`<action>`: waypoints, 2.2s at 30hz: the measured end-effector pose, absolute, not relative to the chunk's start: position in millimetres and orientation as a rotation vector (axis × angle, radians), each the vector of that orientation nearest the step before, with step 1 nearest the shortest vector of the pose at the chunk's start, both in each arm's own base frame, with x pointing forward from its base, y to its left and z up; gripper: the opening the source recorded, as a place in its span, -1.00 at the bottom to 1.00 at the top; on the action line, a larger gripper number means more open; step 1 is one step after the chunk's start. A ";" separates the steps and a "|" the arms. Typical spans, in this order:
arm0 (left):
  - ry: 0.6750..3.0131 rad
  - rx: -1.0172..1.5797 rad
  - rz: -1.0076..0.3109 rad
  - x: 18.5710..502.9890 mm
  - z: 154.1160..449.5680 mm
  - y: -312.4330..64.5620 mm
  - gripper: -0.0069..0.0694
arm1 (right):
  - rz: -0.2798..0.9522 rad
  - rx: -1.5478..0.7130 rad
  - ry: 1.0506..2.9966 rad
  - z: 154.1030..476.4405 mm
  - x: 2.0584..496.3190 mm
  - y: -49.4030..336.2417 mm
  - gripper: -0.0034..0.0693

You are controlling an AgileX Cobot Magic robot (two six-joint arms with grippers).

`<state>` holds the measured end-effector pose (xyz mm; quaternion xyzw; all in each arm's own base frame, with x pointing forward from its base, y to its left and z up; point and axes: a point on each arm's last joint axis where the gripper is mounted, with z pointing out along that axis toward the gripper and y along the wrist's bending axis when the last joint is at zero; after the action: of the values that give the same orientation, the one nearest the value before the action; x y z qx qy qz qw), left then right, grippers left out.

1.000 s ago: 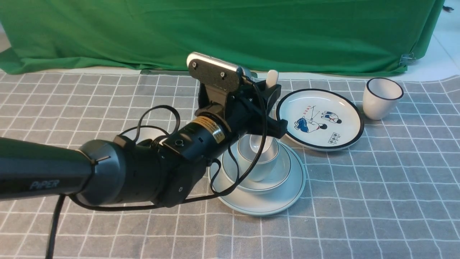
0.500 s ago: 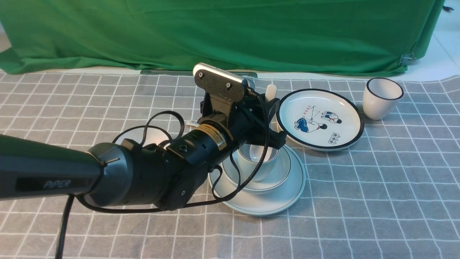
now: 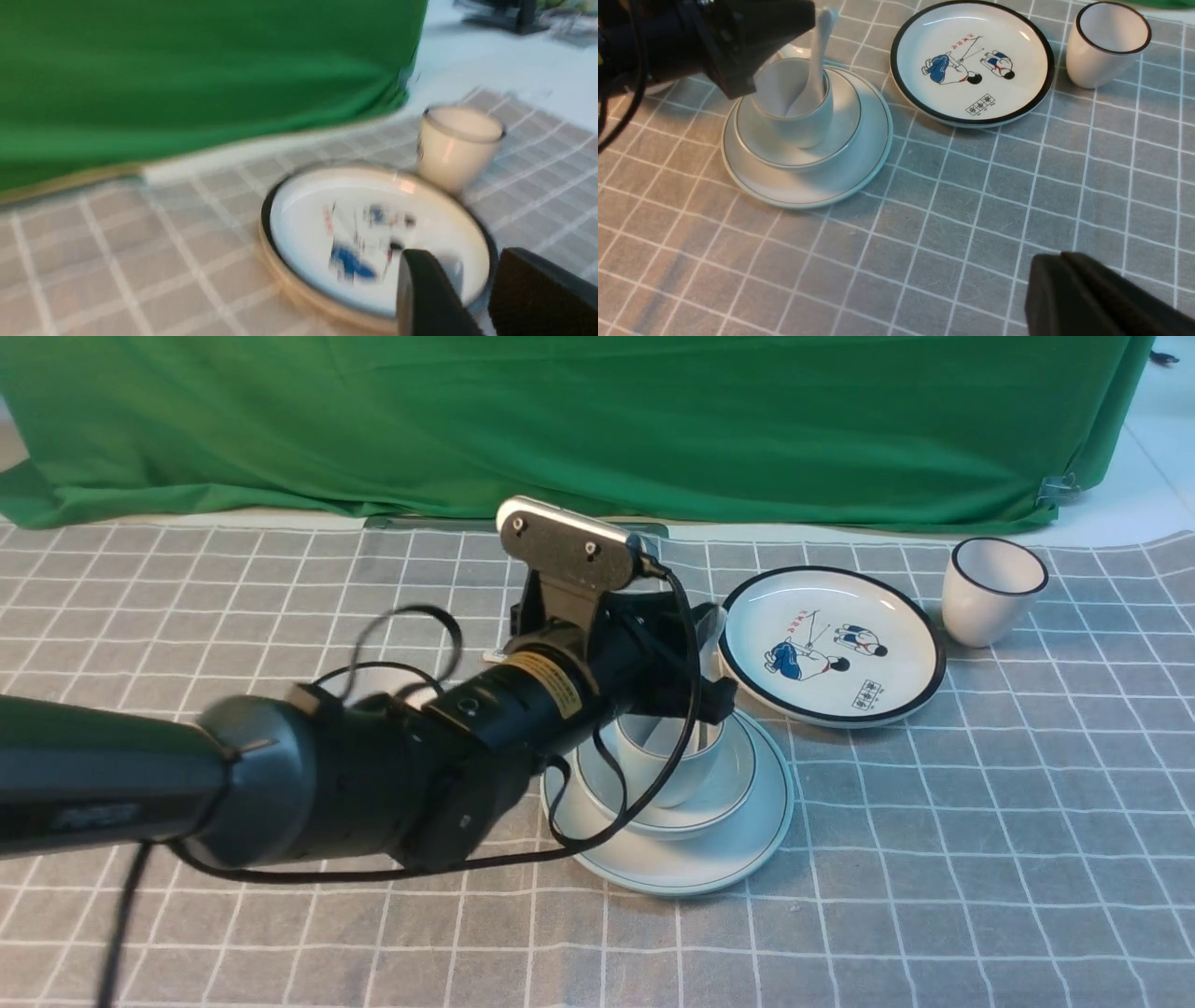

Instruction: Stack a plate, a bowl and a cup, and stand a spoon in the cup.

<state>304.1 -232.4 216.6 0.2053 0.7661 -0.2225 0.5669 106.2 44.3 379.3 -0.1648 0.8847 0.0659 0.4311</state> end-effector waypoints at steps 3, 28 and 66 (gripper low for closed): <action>1.914 0.598 -0.445 285.2 243.6 -218.7 -0.60 | 0.141 -0.417 2.184 380.7 107.4 43.2 -0.81; 1.687 0.420 -0.612 76.3 269.7 -58.8 -0.80 | 0.228 -0.314 1.259 345.7 3.4 -9.4 -0.64; 1.606 0.021 -0.229 60.1 205.1 -10.0 -0.78 | 0.215 -0.314 1.330 338.1 6.5 -9.8 -0.39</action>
<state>60.1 -10.0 205.1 0.0093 0.7177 -0.1025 0.6887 6.5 -9.8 338.1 -0.1448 0.6131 0.0993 0.7702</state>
